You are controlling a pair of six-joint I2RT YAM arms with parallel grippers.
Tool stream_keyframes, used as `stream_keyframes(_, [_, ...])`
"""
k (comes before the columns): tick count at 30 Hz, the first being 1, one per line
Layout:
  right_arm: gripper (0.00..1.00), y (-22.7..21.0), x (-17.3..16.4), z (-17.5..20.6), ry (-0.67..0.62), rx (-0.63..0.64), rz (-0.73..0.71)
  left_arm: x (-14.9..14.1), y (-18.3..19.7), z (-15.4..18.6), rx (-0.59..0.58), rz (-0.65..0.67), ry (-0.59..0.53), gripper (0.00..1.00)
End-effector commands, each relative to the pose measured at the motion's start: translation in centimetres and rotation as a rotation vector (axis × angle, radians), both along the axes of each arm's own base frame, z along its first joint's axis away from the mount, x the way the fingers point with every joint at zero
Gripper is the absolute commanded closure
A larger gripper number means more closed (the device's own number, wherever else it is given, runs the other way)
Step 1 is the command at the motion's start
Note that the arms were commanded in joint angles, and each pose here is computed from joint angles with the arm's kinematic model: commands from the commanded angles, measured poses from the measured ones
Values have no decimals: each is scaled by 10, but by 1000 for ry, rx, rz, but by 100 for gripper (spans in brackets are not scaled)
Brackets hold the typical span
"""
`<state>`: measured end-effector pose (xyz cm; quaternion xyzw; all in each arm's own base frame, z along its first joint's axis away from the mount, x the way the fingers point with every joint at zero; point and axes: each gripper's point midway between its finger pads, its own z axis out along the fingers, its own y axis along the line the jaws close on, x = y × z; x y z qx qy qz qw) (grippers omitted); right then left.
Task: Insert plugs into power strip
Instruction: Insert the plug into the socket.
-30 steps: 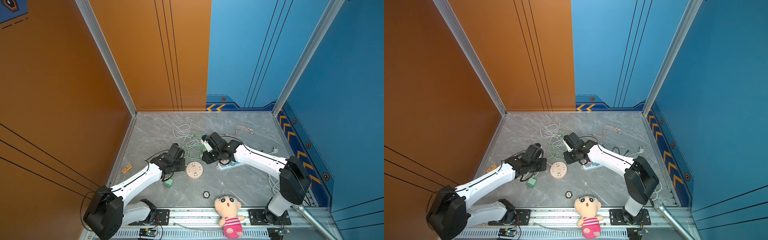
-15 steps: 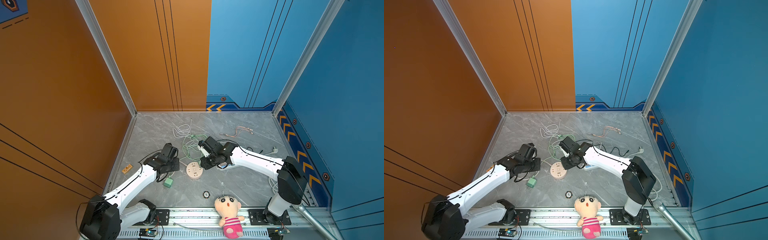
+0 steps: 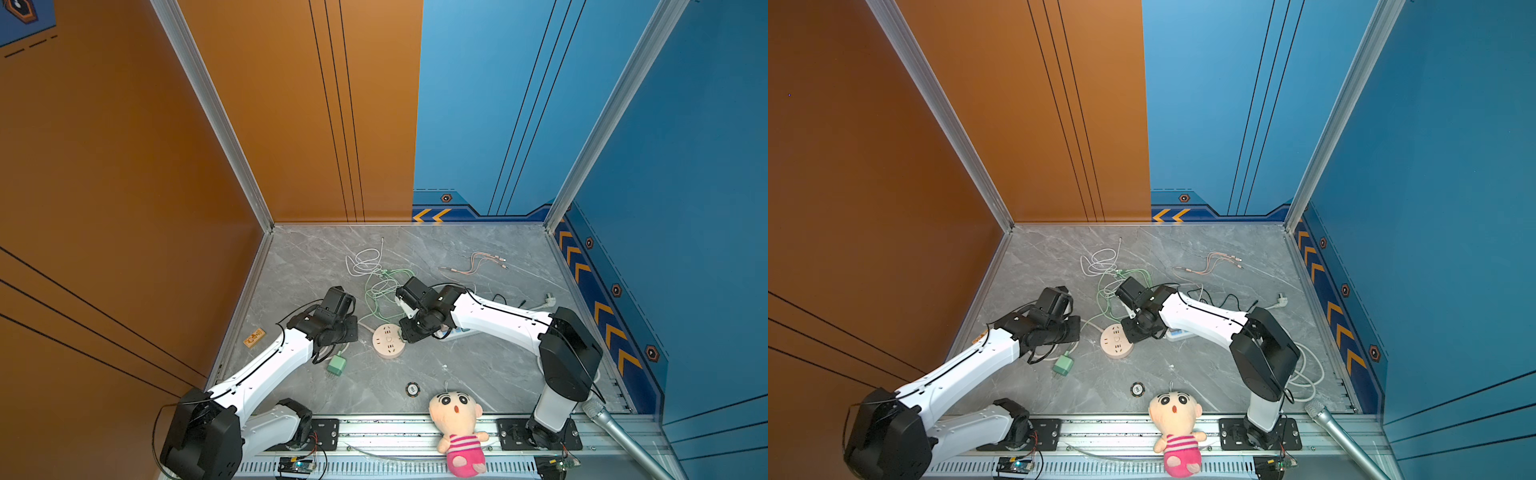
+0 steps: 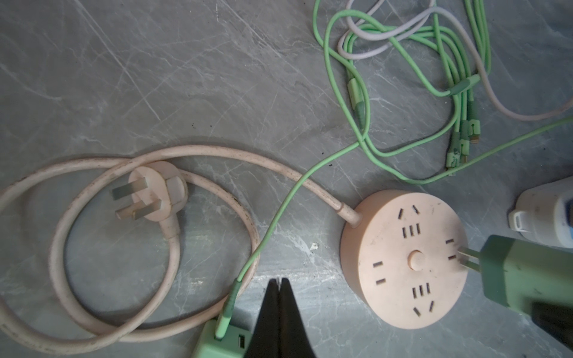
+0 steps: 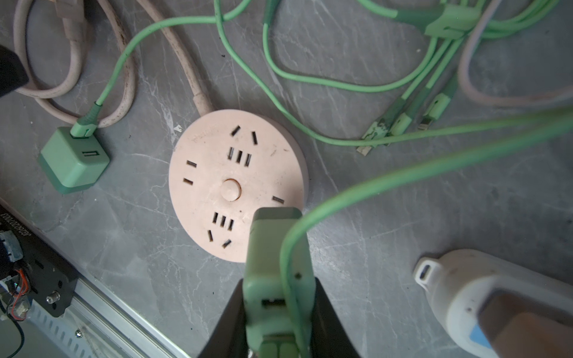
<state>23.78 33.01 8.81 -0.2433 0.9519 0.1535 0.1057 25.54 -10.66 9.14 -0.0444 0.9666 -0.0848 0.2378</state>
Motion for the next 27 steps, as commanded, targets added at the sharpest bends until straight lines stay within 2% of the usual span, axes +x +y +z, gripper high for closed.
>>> stream_keyframes(1, [100, 2, -3, -2, 19, -36, -7, -3, 4, 1, 6, -11, 9, 100])
stream_keyframes(27, [100, -15, -2, -13, 26, -123, -32, -10, 11, -2, -11, 13, 13, 100])
